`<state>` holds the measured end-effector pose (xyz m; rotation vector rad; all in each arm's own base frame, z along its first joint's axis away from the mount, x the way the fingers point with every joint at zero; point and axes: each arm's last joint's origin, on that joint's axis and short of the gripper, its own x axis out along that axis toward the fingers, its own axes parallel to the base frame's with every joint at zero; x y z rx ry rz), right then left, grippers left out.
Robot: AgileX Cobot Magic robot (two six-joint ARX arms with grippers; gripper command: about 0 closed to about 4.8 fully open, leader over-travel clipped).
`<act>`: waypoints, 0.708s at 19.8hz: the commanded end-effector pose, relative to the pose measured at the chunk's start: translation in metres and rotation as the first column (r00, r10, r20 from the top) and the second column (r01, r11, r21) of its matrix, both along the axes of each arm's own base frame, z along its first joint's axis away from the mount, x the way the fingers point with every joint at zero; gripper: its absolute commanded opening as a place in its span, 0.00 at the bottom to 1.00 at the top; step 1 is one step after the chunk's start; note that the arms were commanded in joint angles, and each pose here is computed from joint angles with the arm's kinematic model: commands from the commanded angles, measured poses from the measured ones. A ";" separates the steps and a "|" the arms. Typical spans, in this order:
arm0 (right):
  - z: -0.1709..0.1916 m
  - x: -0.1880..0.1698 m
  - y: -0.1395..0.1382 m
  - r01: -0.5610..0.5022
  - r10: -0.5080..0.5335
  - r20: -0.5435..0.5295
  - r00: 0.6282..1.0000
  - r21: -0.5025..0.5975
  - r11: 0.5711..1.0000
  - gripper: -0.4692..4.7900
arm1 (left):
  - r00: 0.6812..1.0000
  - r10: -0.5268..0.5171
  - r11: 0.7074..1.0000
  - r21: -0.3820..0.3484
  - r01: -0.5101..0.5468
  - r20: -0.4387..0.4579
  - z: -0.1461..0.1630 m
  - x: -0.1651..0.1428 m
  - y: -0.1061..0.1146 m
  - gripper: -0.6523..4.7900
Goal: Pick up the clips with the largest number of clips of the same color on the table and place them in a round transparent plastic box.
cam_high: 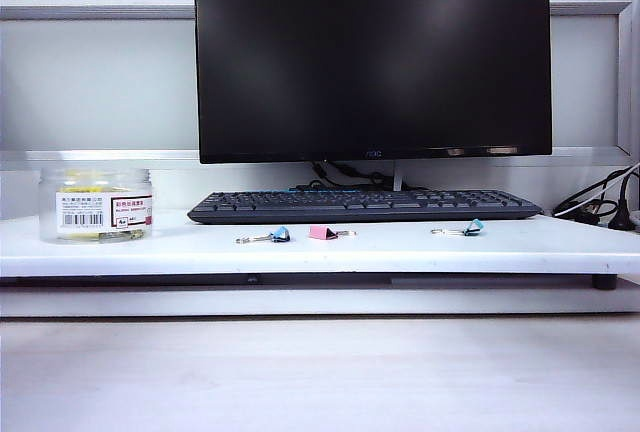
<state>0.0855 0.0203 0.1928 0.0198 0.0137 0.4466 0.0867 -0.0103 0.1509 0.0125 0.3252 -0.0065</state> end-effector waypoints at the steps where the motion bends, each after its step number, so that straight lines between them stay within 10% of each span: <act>1: -0.008 0.001 -0.006 0.223 -0.229 -0.057 0.972 -0.089 0.971 0.08 | 1.000 -0.003 1.000 0.000 0.003 -0.004 -0.002 0.000 0.000 0.38; 7: -0.016 0.001 -0.014 0.433 -0.453 -0.111 0.884 -0.168 0.886 0.08 | 1.000 -0.003 1.000 0.000 0.003 -0.004 -0.002 0.000 0.000 0.38; 14: -0.025 -0.001 -0.014 0.416 -0.456 -0.189 0.870 -0.218 0.883 0.08 | 1.000 -0.003 1.000 0.000 0.003 -0.004 -0.002 0.000 0.000 0.38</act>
